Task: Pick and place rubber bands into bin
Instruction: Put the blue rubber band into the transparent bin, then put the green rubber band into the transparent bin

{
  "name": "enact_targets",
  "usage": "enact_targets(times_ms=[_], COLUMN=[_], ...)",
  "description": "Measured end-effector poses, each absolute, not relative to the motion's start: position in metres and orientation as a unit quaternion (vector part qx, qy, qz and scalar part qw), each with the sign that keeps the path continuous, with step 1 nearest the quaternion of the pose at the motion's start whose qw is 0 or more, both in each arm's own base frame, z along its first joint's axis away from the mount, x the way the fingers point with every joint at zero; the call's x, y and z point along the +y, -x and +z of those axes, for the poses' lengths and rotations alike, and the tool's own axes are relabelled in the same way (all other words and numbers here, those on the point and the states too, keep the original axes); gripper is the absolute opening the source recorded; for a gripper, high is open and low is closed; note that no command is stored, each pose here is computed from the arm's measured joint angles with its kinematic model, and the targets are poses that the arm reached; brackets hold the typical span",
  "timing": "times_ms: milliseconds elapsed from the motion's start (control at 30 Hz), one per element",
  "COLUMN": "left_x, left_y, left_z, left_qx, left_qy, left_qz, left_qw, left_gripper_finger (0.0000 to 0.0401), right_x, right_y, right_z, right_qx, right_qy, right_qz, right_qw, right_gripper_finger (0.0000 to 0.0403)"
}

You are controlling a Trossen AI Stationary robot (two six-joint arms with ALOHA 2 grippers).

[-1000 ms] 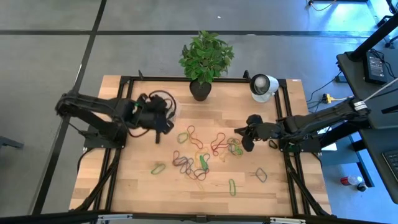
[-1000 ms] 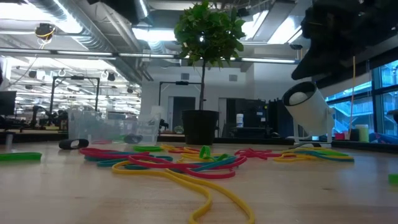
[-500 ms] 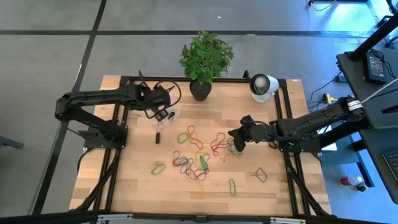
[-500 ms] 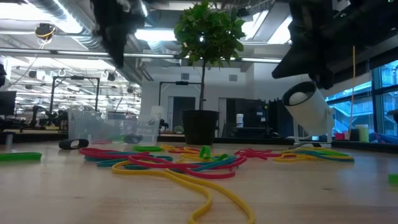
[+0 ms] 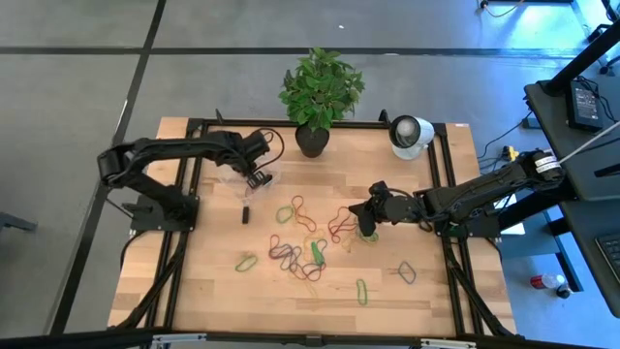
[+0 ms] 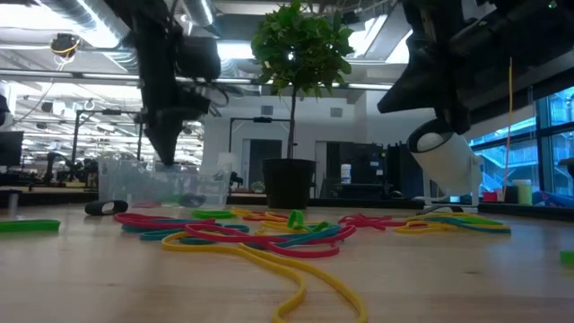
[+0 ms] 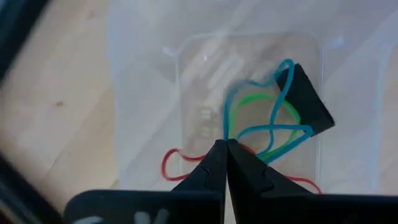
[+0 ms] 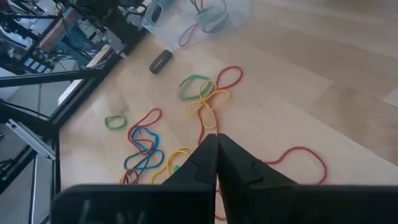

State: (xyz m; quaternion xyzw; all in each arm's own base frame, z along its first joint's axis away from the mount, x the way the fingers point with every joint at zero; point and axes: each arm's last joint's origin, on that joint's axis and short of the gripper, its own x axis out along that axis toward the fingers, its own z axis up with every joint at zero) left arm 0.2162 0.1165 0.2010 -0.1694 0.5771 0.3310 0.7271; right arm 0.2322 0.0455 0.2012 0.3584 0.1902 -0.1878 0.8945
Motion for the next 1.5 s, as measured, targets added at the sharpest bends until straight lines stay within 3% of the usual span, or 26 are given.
enact_targets(times_ms=[167,433,600,767,1000,1300,1500], left_x=[0.119,0.120,0.120,0.118,0.092,0.032,-0.003], left_y=[-0.223,-0.226,-0.226,-0.224,-0.218,-0.210,-0.219], left_z=[0.183,0.173,0.196,0.233,0.282,0.309,0.305], left_qx=[0.606,0.619,0.602,0.557,0.448,0.381,0.396], left_qy=[0.187,0.205,0.221,0.256,0.318,0.352,0.331], left_qz=[0.302,0.297,0.313,0.344,0.363,0.325,0.292], left_qw=[0.712,0.697,0.701,0.711,0.753,0.791,0.805], left_gripper_finger=[0.0018,0.0102,0.0141,0.0152,0.0127,0.0009,0.0002], right_x=[0.046,0.046,0.045,0.045,0.044,0.034,0.030], right_y=[-0.232,-0.232,-0.232,-0.232,-0.221,-0.175,-0.160], right_z=[0.202,0.201,0.201,0.201,0.207,0.229,0.230], right_qx=[0.189,0.192,0.201,0.210,0.234,0.264,0.287], right_qy=[-0.359,-0.351,-0.317,-0.273,-0.262,-0.303,-0.277], right_qz=[-0.187,-0.186,-0.180,-0.170,-0.150,-0.150,-0.155], right_qw=[0.895,0.898,0.909,0.923,0.924,0.903,0.904], right_gripper_finger=[0.0012,0.0012,0.0012,0.0012,0.0012,0.0012,0.0012])
